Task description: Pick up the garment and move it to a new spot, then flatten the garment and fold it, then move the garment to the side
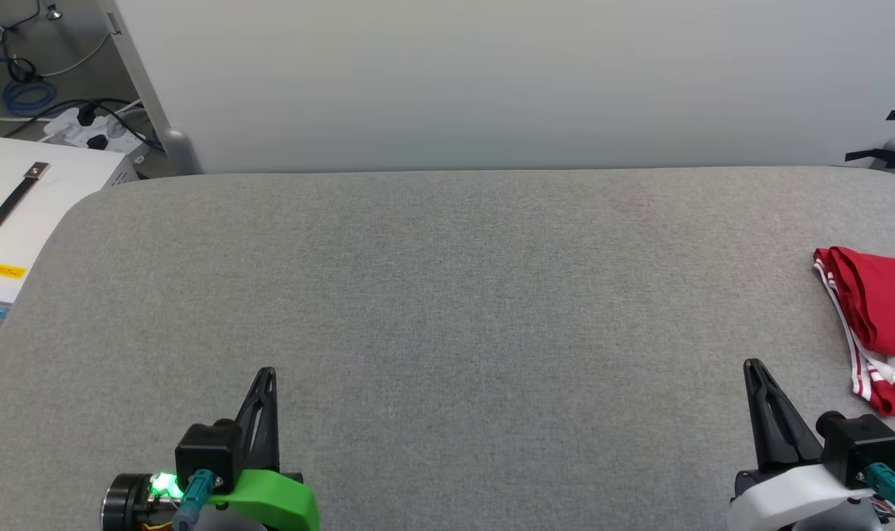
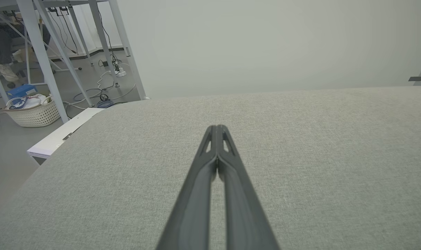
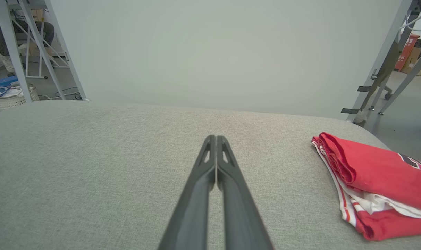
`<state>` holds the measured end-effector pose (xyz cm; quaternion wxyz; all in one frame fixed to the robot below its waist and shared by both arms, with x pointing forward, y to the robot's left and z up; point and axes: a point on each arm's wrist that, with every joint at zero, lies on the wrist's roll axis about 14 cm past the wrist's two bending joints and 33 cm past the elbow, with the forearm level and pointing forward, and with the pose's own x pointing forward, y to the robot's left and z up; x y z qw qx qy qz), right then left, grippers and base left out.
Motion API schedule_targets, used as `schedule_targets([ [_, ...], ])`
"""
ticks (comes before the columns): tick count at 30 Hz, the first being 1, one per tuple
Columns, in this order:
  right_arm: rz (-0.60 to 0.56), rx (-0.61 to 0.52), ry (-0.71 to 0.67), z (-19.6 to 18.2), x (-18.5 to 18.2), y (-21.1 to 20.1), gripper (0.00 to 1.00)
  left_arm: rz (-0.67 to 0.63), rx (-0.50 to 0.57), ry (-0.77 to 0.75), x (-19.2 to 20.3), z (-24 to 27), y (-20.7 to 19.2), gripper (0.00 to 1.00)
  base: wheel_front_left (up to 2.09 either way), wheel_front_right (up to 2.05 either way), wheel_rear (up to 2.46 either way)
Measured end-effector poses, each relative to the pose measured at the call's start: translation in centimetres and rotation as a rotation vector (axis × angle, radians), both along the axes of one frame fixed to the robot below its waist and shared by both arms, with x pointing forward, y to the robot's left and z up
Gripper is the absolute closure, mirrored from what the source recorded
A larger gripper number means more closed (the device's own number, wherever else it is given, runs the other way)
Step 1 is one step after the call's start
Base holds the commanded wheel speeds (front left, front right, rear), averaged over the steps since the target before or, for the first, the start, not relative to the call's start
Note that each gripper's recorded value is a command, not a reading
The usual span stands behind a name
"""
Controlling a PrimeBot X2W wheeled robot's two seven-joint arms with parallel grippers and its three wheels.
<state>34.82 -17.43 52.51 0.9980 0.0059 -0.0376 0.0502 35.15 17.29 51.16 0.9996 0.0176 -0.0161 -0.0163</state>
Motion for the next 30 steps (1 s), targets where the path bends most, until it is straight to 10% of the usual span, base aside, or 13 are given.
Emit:
schedule_targets([
  [30,0.011,-0.031,0.039,-0.20,0.82,0.55,1.00,0.011,0.007,0.025,0.73,0.32,0.21,1.00,0.00,0.00,0.00],
])
